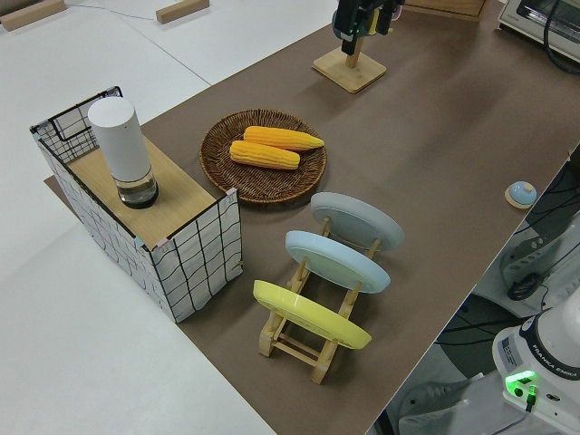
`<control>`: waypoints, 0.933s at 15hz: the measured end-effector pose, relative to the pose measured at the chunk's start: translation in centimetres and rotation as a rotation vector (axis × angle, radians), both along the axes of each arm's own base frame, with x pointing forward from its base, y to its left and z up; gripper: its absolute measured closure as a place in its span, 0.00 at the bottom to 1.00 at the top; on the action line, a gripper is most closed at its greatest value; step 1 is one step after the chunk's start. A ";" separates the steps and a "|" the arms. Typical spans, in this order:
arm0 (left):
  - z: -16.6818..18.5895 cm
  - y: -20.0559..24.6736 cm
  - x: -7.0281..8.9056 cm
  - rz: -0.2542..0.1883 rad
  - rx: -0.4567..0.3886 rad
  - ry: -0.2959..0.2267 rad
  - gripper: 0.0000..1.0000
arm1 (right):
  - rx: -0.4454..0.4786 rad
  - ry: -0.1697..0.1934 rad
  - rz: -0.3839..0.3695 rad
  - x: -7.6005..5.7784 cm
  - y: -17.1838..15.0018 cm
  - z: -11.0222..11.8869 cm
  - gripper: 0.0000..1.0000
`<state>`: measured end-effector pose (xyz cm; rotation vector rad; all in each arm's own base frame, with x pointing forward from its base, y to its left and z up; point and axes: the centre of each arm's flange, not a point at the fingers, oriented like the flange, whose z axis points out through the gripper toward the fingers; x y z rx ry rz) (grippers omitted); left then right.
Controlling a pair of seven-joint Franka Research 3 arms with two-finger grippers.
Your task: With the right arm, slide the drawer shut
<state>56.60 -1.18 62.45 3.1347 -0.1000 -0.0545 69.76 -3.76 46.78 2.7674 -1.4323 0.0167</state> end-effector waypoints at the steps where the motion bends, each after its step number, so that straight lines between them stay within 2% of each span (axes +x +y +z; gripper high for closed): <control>1: 0.0 0.0 0.0 0.000 0.000 0.000 0.00 | -0.005 0.001 0.004 0.1 -0.1 0.0 0.99; 14: 0.0 0.0 0.0 0.000 0.000 0.000 0.00 | -0.011 0.003 0.053 0.2 -0.4 0.6 0.99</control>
